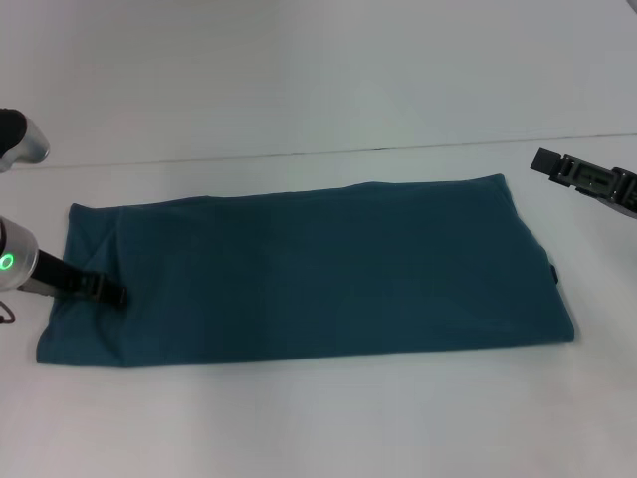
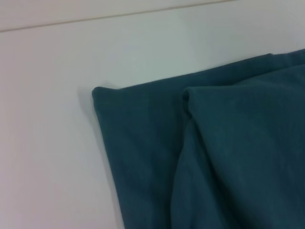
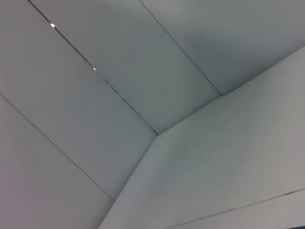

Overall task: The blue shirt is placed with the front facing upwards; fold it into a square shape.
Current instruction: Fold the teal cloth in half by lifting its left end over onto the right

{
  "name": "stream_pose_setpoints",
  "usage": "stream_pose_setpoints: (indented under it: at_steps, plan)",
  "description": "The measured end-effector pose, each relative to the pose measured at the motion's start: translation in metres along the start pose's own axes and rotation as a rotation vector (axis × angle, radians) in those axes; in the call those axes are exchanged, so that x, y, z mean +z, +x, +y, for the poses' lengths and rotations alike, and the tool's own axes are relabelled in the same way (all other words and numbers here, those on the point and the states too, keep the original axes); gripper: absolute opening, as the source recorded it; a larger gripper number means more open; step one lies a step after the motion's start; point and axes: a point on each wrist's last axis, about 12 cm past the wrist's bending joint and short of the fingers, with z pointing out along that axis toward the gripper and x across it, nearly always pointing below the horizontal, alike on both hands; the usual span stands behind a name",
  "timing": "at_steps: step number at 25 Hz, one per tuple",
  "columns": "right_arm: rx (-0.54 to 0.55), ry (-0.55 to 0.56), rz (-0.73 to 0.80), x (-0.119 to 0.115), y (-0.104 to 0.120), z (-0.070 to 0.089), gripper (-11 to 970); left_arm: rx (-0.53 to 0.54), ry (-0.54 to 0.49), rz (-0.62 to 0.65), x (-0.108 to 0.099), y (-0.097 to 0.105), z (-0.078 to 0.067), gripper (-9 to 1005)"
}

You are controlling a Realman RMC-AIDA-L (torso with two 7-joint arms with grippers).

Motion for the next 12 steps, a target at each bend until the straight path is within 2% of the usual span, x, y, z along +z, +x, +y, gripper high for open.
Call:
stream_pose_setpoints:
  at_steps: [6,12]
  plan:
    - [0.000,0.001,-0.001,0.0000,-0.0001,-0.0002,745,0.009,-0.006,-0.009,-0.0009,-0.0030,-0.0013,688]
    - [0.000,0.001,-0.002,0.0000,-0.0002,-0.0001,745,0.004,-0.027,-0.039,-0.0040,-0.0061,0.0045,688]
